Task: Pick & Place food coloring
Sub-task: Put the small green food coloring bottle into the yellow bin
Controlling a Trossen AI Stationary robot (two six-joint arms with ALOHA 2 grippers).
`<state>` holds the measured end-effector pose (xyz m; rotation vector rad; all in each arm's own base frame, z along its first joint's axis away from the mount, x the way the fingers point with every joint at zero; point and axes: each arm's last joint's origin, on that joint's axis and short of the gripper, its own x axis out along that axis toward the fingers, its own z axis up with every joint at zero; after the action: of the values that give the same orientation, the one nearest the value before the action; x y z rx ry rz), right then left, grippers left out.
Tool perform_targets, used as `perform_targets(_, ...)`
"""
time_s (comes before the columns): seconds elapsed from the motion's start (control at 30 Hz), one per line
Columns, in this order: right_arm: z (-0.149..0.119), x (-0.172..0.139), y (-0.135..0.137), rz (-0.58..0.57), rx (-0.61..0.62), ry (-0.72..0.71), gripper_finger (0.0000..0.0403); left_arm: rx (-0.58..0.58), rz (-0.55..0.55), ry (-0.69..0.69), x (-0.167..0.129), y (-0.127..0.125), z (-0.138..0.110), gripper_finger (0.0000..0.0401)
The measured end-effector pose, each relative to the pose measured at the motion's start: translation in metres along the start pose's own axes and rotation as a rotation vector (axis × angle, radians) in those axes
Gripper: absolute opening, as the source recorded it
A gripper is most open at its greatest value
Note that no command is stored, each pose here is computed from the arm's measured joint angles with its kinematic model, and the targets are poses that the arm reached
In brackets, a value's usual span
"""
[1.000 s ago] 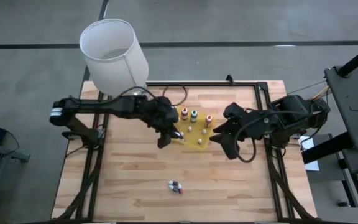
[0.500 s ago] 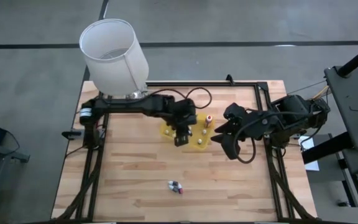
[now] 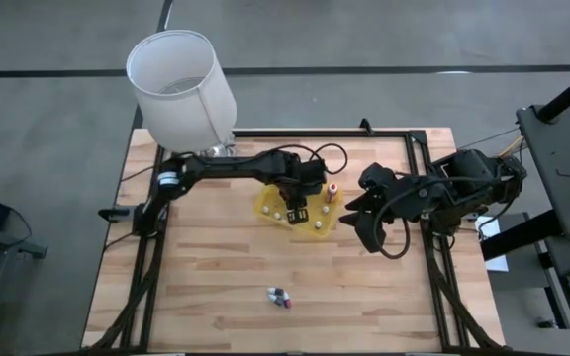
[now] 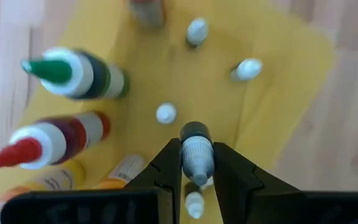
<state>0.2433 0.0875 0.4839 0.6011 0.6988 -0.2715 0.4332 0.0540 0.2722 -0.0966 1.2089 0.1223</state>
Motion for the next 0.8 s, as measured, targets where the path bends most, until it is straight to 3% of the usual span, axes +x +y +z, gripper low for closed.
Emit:
perform_targets(0.4,0.000,0.000,0.000,-0.004,-0.003,0.003,0.0178,-0.025,0.066,0.094,0.038,0.017,-0.002,0.0047)
perform_targets(0.8,-0.001,0.000,-0.001,-0.013,-0.006,0.009,0.0178,0.004,0.094,0.127,0.051,0.020,-0.003,0.0047)
